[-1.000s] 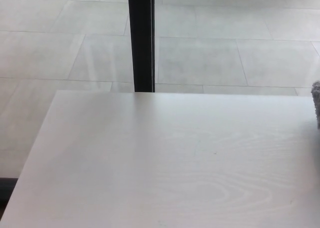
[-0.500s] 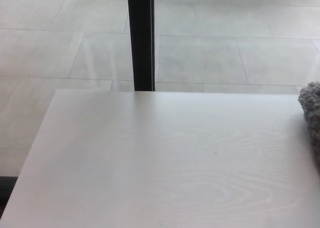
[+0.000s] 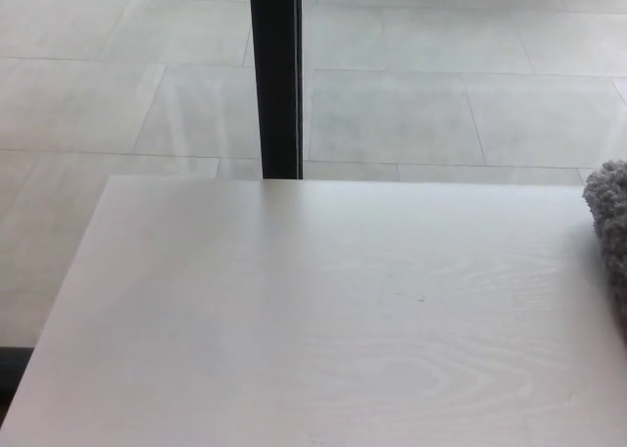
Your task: The robot uses its right hand to pick up the duster kept in the middle of the desk and use it to wipe the desk by swiping its surface twice
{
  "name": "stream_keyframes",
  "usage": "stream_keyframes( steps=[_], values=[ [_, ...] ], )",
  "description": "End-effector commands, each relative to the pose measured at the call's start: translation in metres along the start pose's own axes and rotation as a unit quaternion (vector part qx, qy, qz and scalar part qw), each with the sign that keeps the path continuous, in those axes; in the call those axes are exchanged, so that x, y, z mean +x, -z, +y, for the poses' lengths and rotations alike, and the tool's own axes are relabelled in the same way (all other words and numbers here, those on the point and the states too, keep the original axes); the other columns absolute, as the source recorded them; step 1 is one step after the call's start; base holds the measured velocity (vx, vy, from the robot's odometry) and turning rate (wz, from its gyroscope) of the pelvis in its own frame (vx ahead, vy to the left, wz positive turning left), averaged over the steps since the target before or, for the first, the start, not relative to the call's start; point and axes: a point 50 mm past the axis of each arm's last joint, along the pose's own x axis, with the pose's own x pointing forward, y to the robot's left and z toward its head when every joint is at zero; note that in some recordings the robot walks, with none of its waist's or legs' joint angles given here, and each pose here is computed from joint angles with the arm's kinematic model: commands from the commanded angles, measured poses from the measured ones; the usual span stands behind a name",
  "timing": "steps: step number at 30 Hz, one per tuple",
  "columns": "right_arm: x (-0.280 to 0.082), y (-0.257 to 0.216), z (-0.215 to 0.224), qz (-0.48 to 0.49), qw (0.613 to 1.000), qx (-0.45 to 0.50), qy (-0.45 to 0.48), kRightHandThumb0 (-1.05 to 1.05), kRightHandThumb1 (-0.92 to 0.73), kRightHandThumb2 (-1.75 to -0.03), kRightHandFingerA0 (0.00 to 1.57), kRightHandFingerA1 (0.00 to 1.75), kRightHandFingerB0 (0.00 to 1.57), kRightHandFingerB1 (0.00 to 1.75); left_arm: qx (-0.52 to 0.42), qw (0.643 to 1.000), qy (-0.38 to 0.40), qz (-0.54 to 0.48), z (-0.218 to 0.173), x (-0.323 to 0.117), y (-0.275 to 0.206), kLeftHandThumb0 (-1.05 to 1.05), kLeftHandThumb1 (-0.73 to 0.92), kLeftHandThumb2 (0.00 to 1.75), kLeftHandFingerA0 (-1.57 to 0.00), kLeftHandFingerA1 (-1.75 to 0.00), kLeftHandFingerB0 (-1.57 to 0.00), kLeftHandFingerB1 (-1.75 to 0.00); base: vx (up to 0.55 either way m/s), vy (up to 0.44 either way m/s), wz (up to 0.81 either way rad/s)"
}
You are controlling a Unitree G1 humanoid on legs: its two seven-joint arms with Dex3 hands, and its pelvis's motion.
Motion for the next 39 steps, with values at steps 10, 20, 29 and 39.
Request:
stream_keyframes(
  steps=[10,20,29,39],
  values=[
    [-0.112,0.167,-0.059,0.203,0.901,0.343,0.171,-0.92,-0.75,-0.63,0.6,1.18,0.04,0.94,-0.003,1.0,-0.019,0.007,0.016,-0.005,0.0,-0.49,0.62,0.59,-0.57,-0.51,-0.68,-0.51,0.0,0.0,0.0],
    [-0.166,0.218,0.018,0.305,0.843,0.419,0.144,-0.92,-0.72,-0.65,0.0,0.8,0.0,0.57,-0.104,0.992,-0.058,-0.035,0.018,-0.003,-0.009,-0.54,0.66,0.6,-0.63,-0.58,-0.48,-0.44,0.0,0.0,0.0],
    [-0.19,0.232,0.048,0.353,0.883,0.304,0.056,-0.66,-0.57,-0.58,0.83,1.24,0.12,0.92,-0.13,0.986,-0.094,-0.047,0.017,-0.002,-0.009,-0.53,0.68,0.61,-0.61,-0.6,-0.51,-0.44,0.0,0.0,0.0],
    [-0.194,0.23,0.06,0.324,0.93,0.172,-0.029,-0.64,-0.48,-0.55,0.72,1.13,0.28,0.78,-0.117,0.987,-0.107,-0.036,0.018,-0.002,-0.01,-0.55,0.65,0.6,-0.66,-0.64,-0.51,-0.46,0.0,0.0,0.0]
  ],
)
